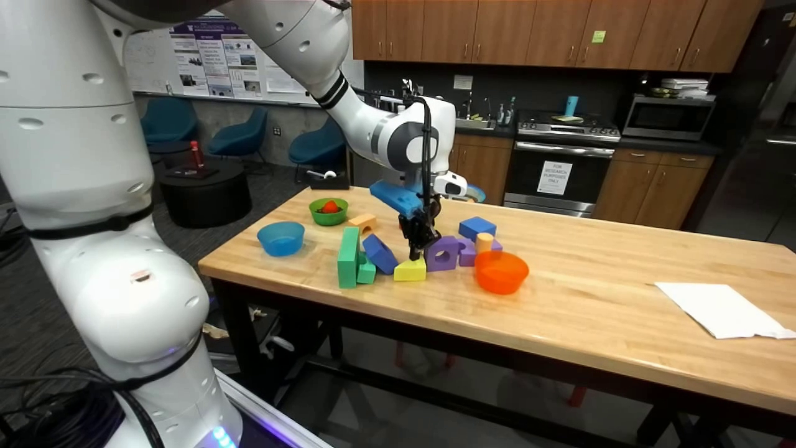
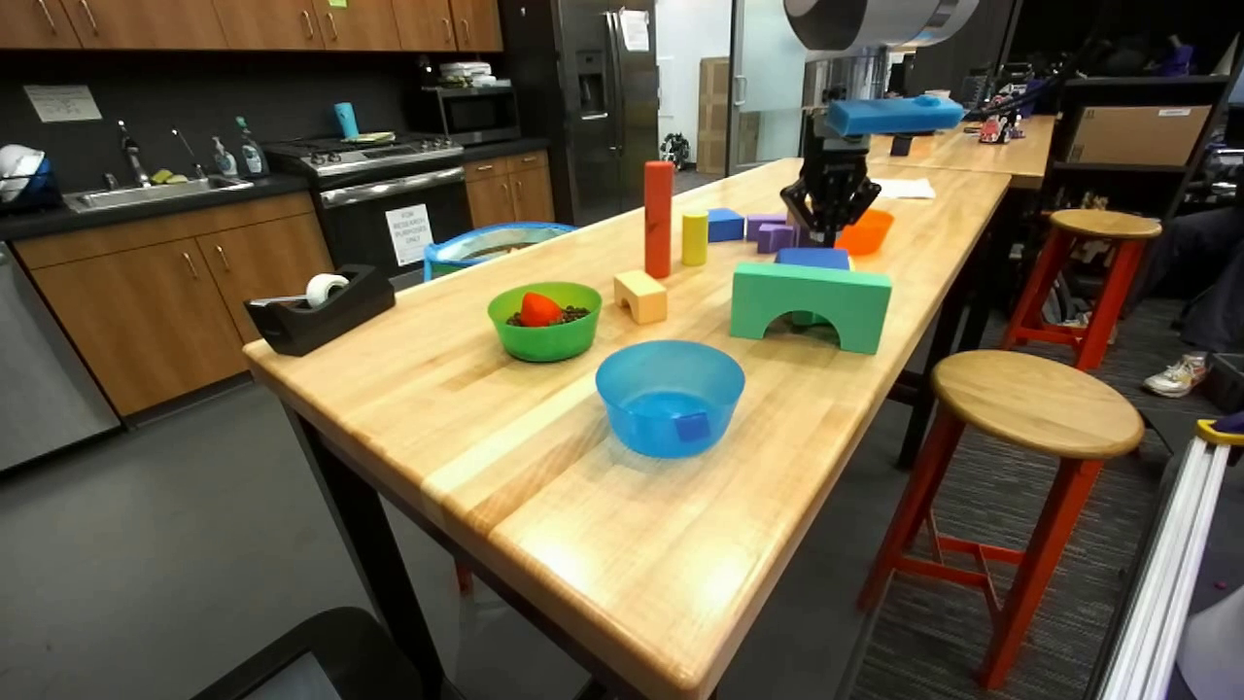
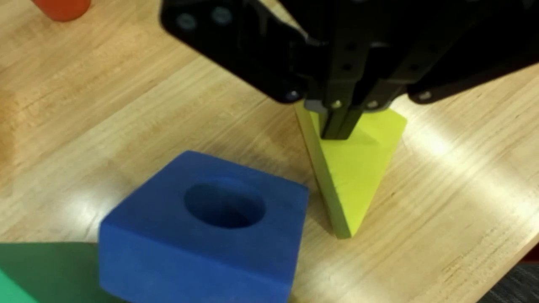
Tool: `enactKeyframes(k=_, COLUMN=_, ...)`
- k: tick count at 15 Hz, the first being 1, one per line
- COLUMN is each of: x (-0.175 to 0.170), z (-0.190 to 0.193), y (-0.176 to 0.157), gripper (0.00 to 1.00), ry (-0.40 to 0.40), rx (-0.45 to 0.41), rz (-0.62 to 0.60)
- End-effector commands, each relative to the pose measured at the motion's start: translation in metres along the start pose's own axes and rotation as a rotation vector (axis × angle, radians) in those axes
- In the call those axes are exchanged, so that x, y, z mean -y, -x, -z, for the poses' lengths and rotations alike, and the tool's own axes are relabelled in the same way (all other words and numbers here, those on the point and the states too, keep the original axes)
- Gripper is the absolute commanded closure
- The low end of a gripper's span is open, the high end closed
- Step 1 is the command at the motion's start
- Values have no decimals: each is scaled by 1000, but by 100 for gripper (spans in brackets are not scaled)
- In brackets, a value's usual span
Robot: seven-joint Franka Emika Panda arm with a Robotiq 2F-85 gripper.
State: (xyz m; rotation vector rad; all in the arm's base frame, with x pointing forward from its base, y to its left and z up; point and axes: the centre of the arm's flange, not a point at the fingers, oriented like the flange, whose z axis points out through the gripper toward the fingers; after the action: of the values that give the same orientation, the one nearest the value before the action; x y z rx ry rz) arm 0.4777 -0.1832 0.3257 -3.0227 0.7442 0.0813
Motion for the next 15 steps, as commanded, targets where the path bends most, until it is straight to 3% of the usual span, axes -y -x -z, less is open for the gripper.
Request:
enactKeyframes(k=1, x=-16, z=-7, y=-7, gripper=100, ry=15, rx=6, rz=-5)
enactKeyframes(k=11, x=-72, z=-3, y=-19, gripper=100, ry=5, rx=-7, rz=-128)
enactKeyframes(k=15, x=-79, z=4, y=-15, gripper=100, ry=-1, rx=-29, rz=-132)
